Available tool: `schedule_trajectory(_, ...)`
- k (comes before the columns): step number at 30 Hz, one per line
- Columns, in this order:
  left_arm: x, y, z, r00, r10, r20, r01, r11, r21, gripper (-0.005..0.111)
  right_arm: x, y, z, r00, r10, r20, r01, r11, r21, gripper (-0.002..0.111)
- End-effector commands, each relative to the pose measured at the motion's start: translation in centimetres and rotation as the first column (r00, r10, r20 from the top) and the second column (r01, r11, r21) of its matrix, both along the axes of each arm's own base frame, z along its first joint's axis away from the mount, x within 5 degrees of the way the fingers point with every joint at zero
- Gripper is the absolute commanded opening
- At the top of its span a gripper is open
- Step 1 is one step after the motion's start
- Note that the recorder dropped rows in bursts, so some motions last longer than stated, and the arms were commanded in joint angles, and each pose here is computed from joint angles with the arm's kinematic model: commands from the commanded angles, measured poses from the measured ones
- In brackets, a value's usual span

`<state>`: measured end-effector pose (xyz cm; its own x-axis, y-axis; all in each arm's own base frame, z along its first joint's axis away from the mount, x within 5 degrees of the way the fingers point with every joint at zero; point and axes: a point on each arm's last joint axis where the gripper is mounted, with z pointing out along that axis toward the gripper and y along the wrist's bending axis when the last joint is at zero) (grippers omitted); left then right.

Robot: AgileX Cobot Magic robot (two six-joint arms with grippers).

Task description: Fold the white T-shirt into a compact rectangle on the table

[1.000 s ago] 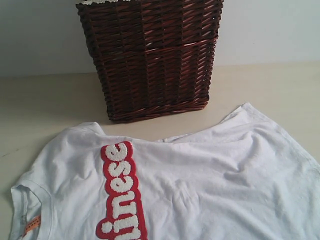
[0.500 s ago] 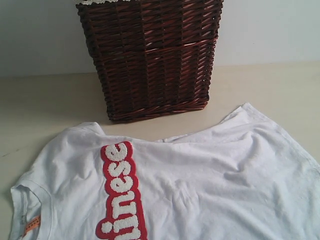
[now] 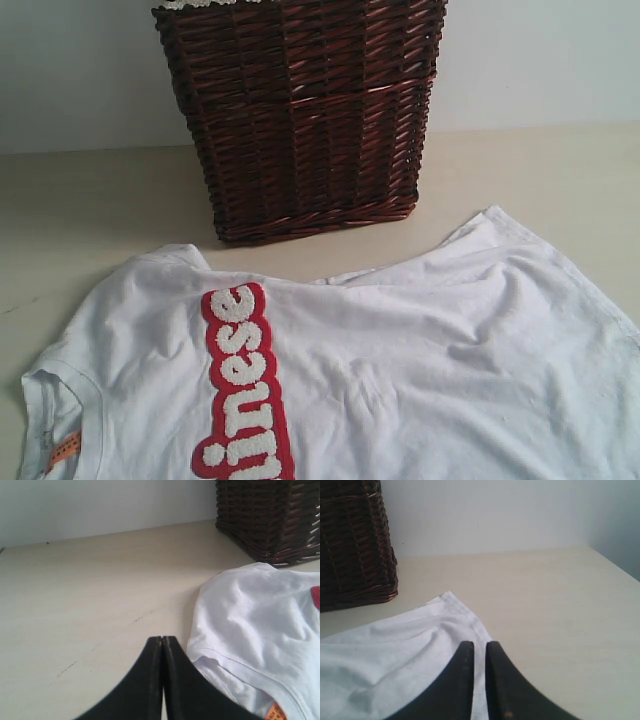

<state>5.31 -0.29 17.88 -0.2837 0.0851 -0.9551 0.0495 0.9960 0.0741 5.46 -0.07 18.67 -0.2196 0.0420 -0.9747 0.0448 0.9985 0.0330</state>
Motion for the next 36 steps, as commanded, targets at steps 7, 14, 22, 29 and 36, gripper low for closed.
schedule_trajectory(7, 3.8, -0.5, 3.0, 0.959, -0.06, -0.275, 0.069, 0.997, 0.021, 0.0, 0.0, 0.0, -0.1, 1.0, -0.005, 0.006, 0.005, 1.0, -0.008, 0.011)
schedule_trajectory(14, 11.8, -2.3, 5.2, 0.614, -0.141, -0.777, 0.192, 0.981, -0.026, 0.0, 0.0, 0.0, -0.1, 1.0, -0.005, 0.006, 0.005, 1.0, -0.008, 0.011)
schedule_trajectory(22, 15.8, -3.5, 6.1, 0.456, -0.29, -0.841, 0.5, 0.866, -0.028, 0.0, 0.0, 0.0, -0.1, 1.0, -0.005, 0.006, 0.005, 1.0, -0.008, 0.011)
schedule_trajectory(29, 17.2, -4.2, 6.4, 0.608, -0.338, -0.719, 0.449, 0.893, -0.04, 0.0, 0.0, 0.0, -0.1, 1.0, -0.005, 0.006, 0.005, 1.0, -0.005, 0.011)
schedule_trajectory(36, 20.5, -4.5, 2.7, 0.675, -0.365, -0.641, 0.522, 0.85, 0.066, 0.0, 0.0, 0.0, -0.1, 1.0, -0.005, 0.006, 0.005, 1.0, -0.005, 0.011)
